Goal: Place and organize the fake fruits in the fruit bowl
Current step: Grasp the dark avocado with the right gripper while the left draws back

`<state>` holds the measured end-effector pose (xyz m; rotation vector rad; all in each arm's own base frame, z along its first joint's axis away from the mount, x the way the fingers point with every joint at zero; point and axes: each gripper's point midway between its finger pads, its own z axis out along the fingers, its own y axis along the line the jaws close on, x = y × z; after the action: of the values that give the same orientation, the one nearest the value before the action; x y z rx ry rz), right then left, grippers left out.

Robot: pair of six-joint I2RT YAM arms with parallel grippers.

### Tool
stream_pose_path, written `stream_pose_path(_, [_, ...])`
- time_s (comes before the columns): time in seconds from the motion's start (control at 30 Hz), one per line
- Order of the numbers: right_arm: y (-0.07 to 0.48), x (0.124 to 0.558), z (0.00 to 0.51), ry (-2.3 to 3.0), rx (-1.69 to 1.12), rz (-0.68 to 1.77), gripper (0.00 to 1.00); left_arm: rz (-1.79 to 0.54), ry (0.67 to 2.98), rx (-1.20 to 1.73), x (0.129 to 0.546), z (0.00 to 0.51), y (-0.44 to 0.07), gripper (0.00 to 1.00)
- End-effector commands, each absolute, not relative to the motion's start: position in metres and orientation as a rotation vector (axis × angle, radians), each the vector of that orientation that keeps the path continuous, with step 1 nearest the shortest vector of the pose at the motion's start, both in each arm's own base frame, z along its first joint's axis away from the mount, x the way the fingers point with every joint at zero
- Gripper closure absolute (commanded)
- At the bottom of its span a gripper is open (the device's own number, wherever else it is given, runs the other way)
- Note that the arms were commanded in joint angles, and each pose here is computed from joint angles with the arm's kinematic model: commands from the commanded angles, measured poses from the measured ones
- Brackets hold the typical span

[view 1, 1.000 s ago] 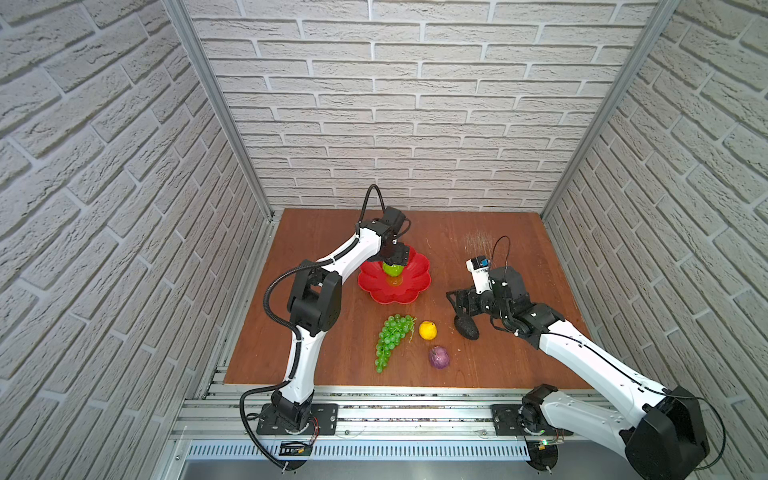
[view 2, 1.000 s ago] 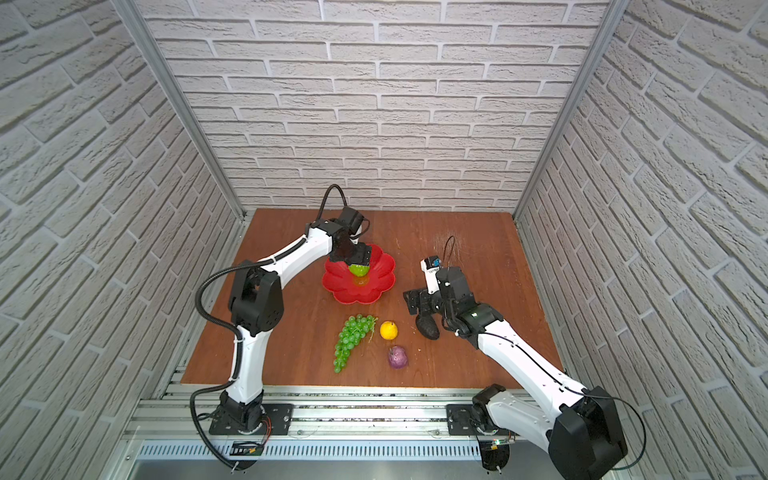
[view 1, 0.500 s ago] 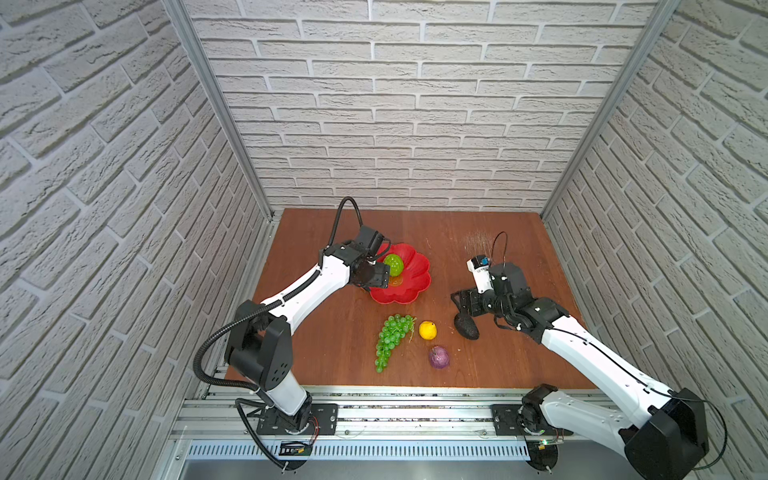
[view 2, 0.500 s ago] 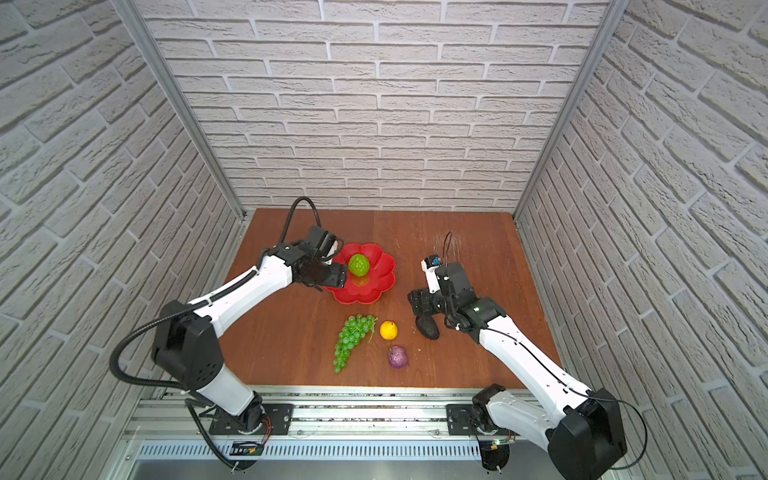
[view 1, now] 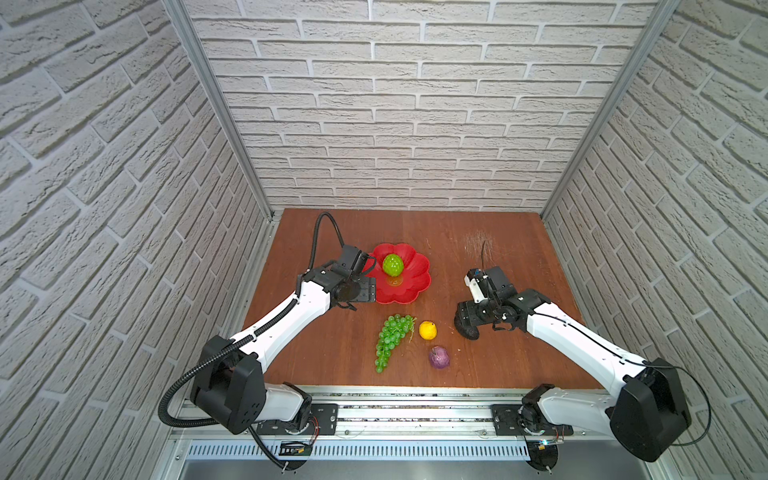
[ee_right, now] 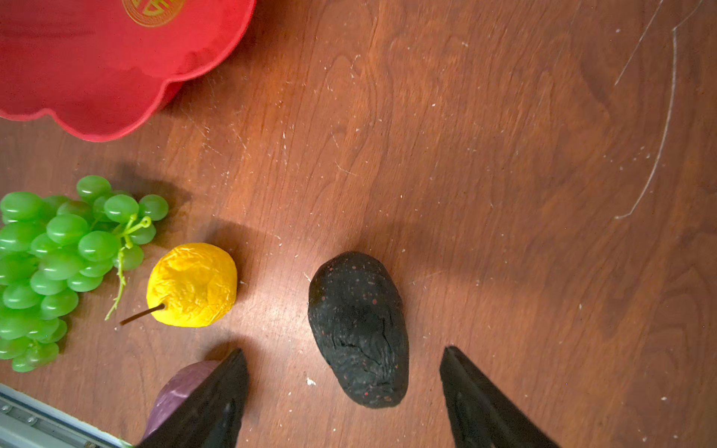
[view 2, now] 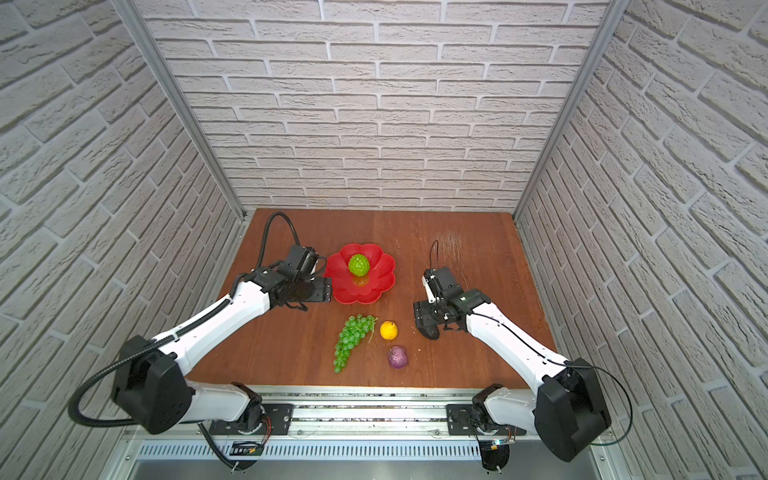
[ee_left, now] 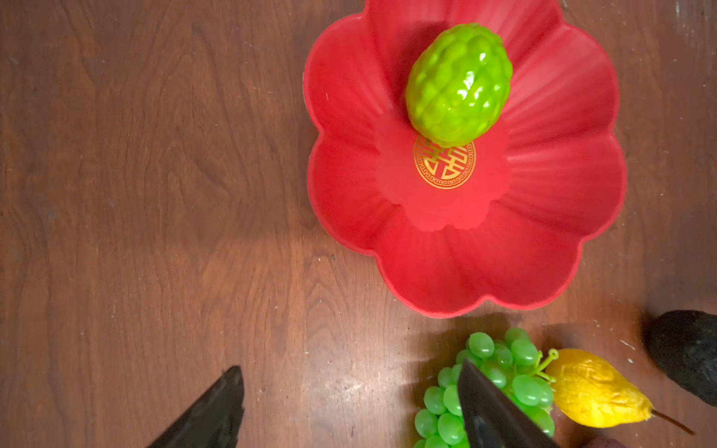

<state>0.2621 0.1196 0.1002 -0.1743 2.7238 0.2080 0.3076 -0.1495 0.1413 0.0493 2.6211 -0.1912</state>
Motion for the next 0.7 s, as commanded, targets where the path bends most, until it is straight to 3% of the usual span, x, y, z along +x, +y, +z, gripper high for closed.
stream_pose_path(0.0, [0.125,0.257,0.09,2.766,-0.203,0.212,0.21,-0.236,2.607,0.007,0.313,0.141,-0.15,0.14])
stream_pose_path(0.4, [0.126,0.255,0.053,2.868,-0.233,0.151,0.21,-0.271,2.615,-0.05,0.307,0.134,-0.143,0.14])
stream_pose_path(0.67, [0.132,0.259,0.041,2.908,-0.254,0.148,0.33,-0.277,2.618,-0.064,0.308,0.132,-0.141,0.14])
